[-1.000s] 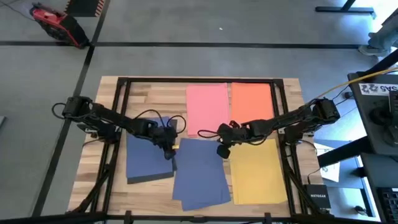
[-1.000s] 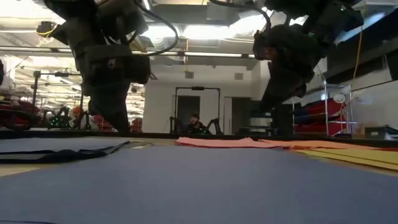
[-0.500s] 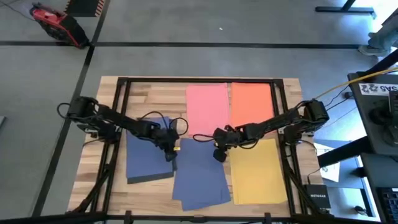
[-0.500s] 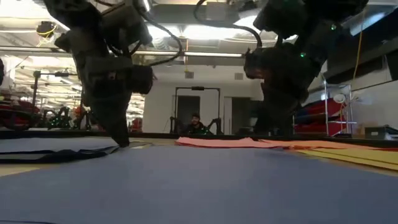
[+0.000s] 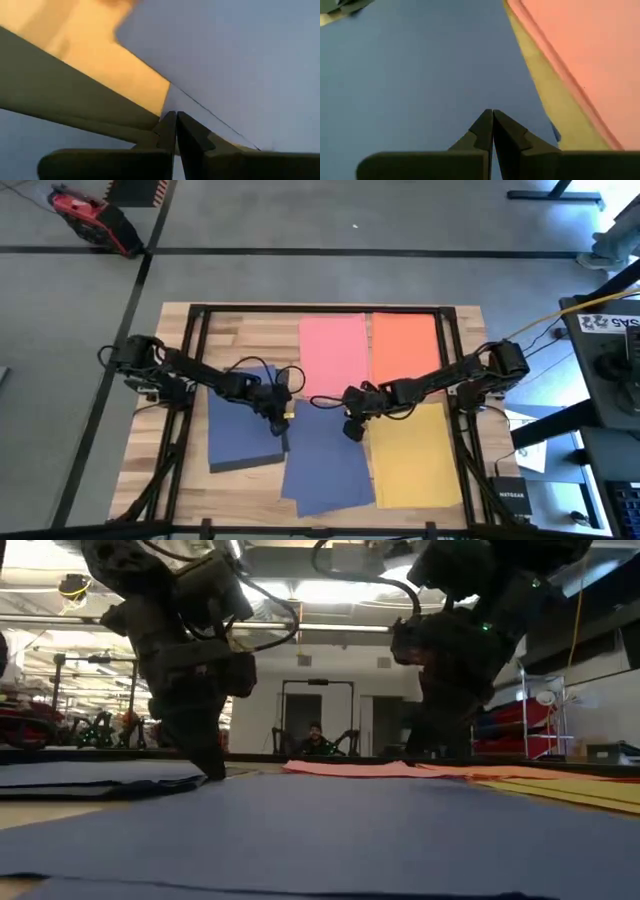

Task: Organize paper
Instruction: Put all of the blue paper at the lower center of the table

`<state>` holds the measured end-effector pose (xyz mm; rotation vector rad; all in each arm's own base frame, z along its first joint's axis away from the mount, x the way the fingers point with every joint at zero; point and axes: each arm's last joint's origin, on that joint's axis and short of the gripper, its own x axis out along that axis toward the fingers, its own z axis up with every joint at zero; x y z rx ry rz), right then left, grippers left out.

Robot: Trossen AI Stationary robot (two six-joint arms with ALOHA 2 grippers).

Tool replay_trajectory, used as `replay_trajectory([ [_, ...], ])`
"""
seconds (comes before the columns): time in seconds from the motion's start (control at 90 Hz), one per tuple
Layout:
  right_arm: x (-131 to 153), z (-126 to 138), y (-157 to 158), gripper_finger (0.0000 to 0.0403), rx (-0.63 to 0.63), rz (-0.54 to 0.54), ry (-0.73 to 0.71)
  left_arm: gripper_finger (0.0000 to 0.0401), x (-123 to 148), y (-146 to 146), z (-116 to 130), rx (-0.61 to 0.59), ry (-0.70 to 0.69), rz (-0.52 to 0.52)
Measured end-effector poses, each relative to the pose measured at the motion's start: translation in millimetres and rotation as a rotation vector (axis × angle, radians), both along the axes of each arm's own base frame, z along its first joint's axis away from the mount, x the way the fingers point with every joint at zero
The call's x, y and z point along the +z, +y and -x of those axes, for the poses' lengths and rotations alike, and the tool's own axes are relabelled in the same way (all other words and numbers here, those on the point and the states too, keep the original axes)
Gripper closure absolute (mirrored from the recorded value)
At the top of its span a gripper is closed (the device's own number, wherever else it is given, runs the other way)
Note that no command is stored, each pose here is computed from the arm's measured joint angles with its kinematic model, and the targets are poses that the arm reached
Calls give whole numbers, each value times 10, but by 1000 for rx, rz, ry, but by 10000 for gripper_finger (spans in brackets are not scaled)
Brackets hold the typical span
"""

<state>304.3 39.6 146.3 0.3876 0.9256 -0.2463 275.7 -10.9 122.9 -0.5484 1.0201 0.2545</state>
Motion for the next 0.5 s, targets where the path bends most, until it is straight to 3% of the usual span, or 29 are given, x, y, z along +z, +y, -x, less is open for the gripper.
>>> replay_trajectory([
  [0.233, 64, -104, -257, 403, -49, 7, -104, 401, 1, 124, -16, 17, -19, -11],
  [0.5, 69, -115, -412, 403, -59, 7, -110, 401, -26, 35, 43, -18, 50, -11],
])
